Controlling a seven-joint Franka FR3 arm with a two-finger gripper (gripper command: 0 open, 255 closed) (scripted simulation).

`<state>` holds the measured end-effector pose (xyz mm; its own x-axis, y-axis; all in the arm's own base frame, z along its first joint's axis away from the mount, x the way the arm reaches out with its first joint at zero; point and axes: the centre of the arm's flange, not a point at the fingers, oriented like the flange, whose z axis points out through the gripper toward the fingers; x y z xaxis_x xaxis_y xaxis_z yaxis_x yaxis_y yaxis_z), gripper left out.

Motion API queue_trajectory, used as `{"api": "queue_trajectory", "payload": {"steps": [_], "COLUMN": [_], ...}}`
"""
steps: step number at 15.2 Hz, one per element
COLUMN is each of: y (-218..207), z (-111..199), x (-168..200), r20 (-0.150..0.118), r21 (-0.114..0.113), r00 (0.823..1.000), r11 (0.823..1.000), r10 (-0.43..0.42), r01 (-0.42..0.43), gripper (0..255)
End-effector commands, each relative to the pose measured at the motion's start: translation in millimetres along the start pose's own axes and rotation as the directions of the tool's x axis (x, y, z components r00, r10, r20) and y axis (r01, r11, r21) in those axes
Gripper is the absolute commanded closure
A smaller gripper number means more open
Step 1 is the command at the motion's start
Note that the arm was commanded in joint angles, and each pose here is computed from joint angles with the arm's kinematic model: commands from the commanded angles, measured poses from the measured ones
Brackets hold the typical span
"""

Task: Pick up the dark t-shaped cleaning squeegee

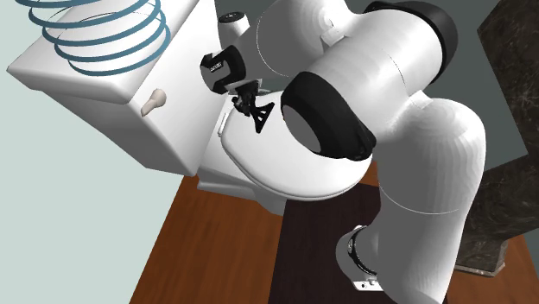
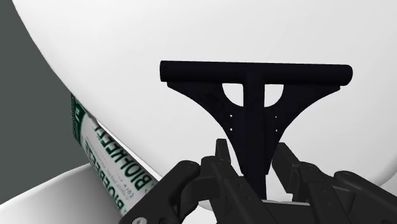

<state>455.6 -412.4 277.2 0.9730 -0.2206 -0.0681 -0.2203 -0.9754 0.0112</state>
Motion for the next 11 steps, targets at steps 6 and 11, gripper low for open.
{"api": "queue_trajectory", "payload": {"steps": [6,11], "y": [-0.9,-0.7], "z": [-37.6,-54.2], "x": [-3.4,-4.6], "r20": [0.000,0.000], "r21": [0.000,0.000], "r00": [1.000,1.000], "r11": [1.000,1.000], "r10": [0.000,0.000], "r01": [0.000,0.000], "gripper": [255,255]}}
